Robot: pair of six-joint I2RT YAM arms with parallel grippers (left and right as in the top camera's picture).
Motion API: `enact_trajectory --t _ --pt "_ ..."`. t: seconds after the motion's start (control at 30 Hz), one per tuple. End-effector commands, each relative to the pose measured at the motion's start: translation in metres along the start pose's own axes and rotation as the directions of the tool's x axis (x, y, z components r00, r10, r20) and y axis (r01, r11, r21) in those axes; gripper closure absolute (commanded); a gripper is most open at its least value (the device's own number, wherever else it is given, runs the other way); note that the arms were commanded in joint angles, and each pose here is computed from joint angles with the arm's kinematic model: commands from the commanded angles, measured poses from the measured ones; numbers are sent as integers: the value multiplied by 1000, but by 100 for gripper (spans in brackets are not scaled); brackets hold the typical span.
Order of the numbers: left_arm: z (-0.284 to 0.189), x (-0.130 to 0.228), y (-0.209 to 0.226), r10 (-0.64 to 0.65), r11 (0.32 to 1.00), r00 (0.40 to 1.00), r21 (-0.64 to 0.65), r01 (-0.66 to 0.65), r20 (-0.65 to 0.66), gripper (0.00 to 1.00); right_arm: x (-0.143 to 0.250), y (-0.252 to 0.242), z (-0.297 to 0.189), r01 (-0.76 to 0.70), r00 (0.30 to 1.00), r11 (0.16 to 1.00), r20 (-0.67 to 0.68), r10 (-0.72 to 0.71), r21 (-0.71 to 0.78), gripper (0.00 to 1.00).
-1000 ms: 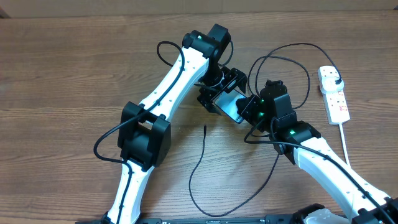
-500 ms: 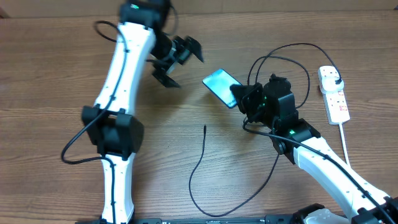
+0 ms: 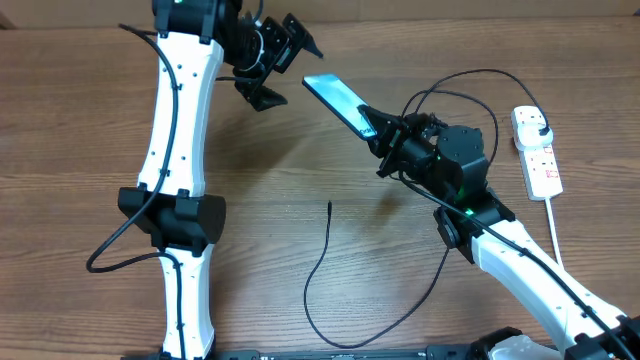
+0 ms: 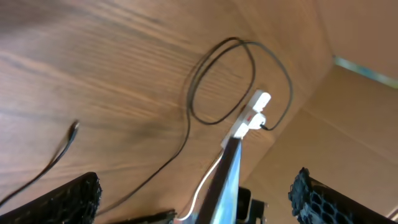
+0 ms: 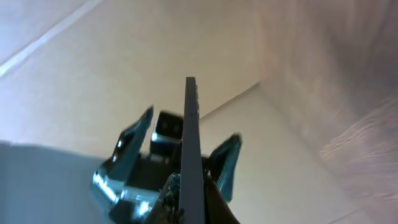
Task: Plug charger to phone and switch on socket
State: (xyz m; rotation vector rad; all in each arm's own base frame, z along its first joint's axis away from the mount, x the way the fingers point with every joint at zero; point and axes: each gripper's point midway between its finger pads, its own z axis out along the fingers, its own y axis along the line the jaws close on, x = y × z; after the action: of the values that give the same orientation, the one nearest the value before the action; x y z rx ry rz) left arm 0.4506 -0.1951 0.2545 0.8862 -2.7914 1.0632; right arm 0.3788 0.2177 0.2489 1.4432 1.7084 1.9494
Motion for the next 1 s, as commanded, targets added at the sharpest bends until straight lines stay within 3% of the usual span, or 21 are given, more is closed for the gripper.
enact_trajectory --t 0.0,0.13,0.53,0.97 --pt "7 16 -23 105 994 994 39 -106 12 0 15 18 -1 -113 992 992 -55 110 -47 96" --pt "18 28 -43 167 983 986 72 -168 26 0 14 18 -1 -113 992 992 -53 110 -49 96" --pt "27 30 -45 144 989 986 25 -147 84 0 0 27 -1 -113 993 987 25 117 -110 96" --pt "27 26 -57 165 983 980 66 -173 106 0 -1 51 -5 -90 994 971 40 102 -220 96"
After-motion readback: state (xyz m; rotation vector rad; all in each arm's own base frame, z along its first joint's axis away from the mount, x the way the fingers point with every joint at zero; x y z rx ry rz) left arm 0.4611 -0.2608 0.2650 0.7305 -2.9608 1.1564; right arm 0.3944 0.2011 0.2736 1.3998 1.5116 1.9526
